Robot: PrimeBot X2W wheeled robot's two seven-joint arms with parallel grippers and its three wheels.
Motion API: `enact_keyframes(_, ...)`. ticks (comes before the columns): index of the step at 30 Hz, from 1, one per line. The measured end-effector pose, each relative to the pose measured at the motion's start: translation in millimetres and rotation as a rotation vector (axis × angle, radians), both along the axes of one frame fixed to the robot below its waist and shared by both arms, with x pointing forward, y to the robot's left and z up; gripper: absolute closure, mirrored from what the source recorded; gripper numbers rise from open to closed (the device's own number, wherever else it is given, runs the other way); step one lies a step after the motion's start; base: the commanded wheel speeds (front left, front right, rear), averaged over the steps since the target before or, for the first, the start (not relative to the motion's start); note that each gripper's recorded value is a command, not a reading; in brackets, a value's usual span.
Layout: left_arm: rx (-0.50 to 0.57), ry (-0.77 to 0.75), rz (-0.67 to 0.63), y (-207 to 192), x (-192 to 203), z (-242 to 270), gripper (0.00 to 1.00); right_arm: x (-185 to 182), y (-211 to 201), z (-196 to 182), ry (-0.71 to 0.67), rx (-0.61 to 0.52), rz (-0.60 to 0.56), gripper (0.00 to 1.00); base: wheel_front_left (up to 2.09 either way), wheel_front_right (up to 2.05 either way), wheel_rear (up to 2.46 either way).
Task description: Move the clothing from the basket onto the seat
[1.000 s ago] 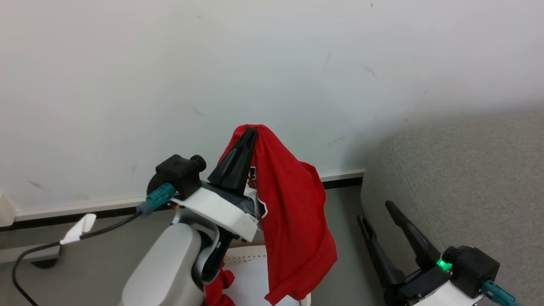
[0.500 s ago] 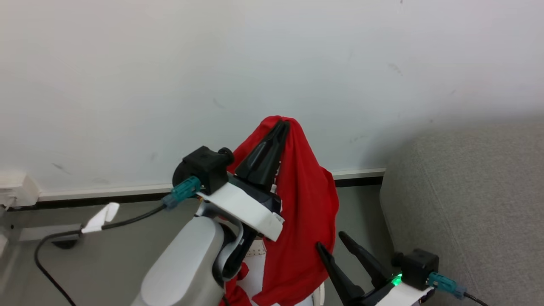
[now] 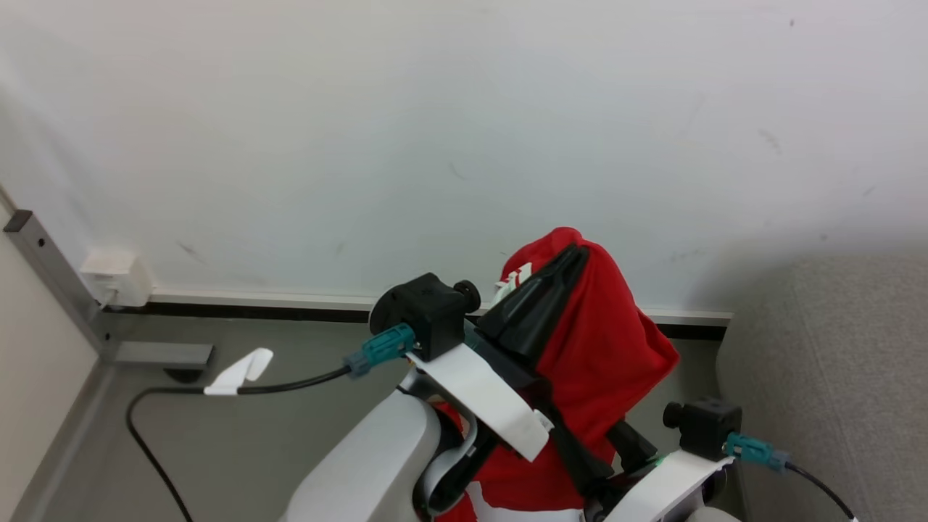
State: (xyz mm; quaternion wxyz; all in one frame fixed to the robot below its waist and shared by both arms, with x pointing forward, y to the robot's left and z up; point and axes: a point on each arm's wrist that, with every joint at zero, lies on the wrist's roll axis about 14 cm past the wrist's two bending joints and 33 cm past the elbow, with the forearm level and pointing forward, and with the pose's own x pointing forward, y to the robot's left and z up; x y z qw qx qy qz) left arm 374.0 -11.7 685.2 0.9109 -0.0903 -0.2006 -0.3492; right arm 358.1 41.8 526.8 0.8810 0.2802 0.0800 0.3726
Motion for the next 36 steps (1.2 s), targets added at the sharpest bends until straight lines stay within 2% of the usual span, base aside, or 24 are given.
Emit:
enact_keyframes(6, 0.009, 0.023, 0.016, 8.4, -6.3, -4.4, 1.00, 8.7, 16.5, 28.2, -0.067, 0.042, 0.036, 0.00, 0.00, 0.00, 0.00)
enact_keyframes(7, 0.007, 0.027, 0.021, 10.4, -6.4, -5.2, 1.00, 9.0, 19.0, 31.7, -0.078, 0.047, 0.042, 0.07, 0.00, 0.00, 0.00)
enact_keyframes(8, 0.008, 0.030, 0.028, 12.2, -6.2, -6.1, 1.00, 9.5, 20.9, 34.8, -0.088, 0.051, 0.045, 0.69, 0.00, 0.00, 0.00)
enact_keyframes(9, 0.008, 0.034, 0.035, 14.0, -5.6, -7.1, 1.00, 9.2, 23.1, 36.4, -0.093, 0.054, 0.051, 1.00, 0.00, 0.00, 0.00)
enact_keyframes(18, 0.007, 0.075, 0.084, 25.8, 4.9, -18.6, 1.00, 7.7, 23.7, 41.4, -0.133, 0.043, 0.056, 1.00, 0.00, 0.00, 0.00)
enact_keyframes(25, -0.005, 0.144, 0.099, 29.1, 16.5, -39.6, 1.00, 15.6, -4.0, 56.2, -0.176, 0.077, -0.039, 1.00, 0.00, 0.00, 0.00)
enact_keyframes(26, -0.001, 0.151, 0.101, 29.2, 18.3, -43.3, 0.95, 16.6, -8.2, 60.2, -0.190, 0.080, -0.052, 1.00, 0.00, 0.00, 0.00)
enact_keyframes(27, 0.001, 0.158, 0.099, 28.1, 19.5, -46.3, 0.71, 16.9, -12.1, 63.4, -0.205, 0.079, -0.062, 1.00, 0.00, 0.00, 0.00)
enact_keyframes(28, 0.000, 0.165, 0.093, 25.8, 20.2, -49.1, 0.39, 16.8, -15.8, 66.0, -0.220, 0.074, -0.071, 1.00, 0.00, 0.00, 0.00)
enact_keyframes(29, 0.001, 0.169, 0.084, 22.5, 20.4, -51.2, 0.00, 17.3, -20.3, 68.2, -0.233, 0.069, -0.082, 1.00, 0.00, 0.00, 0.00)
enact_keyframes(36, -0.004, 0.182, 0.013, -0.1, 20.5, -58.1, 0.00, 22.8, -68.1, 80.6, -0.313, 0.017, -0.191, 1.00, 0.00, 0.00, 0.00)
